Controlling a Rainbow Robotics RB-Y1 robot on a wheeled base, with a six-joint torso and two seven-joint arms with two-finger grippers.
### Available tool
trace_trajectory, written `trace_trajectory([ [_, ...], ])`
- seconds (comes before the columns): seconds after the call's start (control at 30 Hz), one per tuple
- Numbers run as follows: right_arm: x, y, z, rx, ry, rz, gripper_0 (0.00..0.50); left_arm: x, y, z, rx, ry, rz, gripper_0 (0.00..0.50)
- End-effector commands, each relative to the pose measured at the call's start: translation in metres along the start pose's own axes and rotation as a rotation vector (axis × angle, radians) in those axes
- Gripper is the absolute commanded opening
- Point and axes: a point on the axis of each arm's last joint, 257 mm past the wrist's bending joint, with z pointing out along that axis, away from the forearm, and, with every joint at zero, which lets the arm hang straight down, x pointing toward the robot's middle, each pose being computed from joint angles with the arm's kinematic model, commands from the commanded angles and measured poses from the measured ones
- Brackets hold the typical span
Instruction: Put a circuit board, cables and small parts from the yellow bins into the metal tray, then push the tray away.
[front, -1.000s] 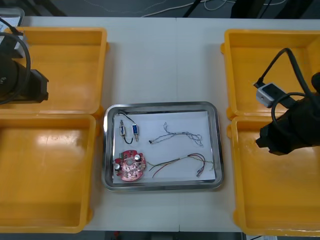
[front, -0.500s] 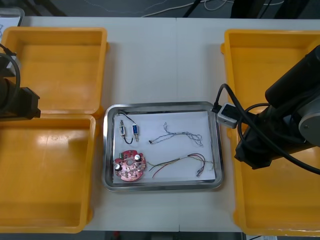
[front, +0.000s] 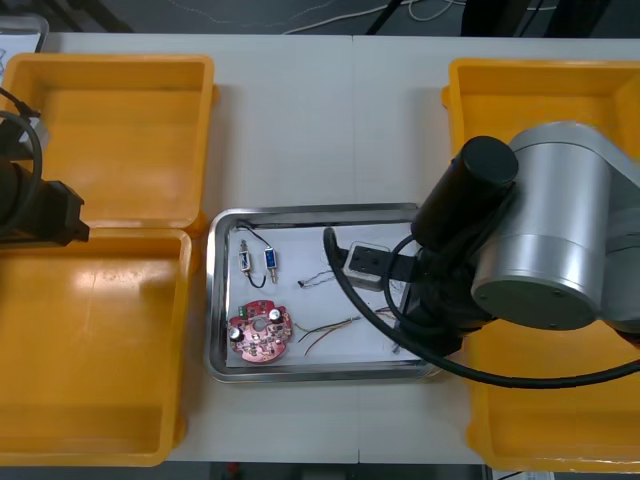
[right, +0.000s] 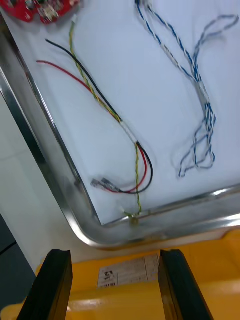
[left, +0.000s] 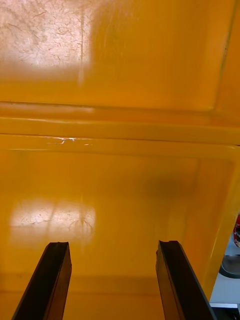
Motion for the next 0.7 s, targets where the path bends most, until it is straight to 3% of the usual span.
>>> trace_trajectory([
  [0.03,-0.040,0.015,0.005,0.017,-0.044,-0.152,0.500,-0.004,0.010,-0.014,-0.013,-0.030,0.012,0.500],
  [0.4,-0.069,0.043,0.028,0.034,-0.053,-0.321,0.500,-0.002,0.005,-0.016,-0.002,-0.034,0.013,0.500],
  [0.57,-0.072,0.052,0.037,0.044,-0.034,-0.401,0.500,-0.007,0.007,-0.017,-0.013,-0.059,0.006,0.500],
  [0.7,-0.074,0.056,0.046,0.067,-0.029,-0.456,0.500,-0.009,0.003,-0.016,0.002,-0.066,0.004,0.500],
])
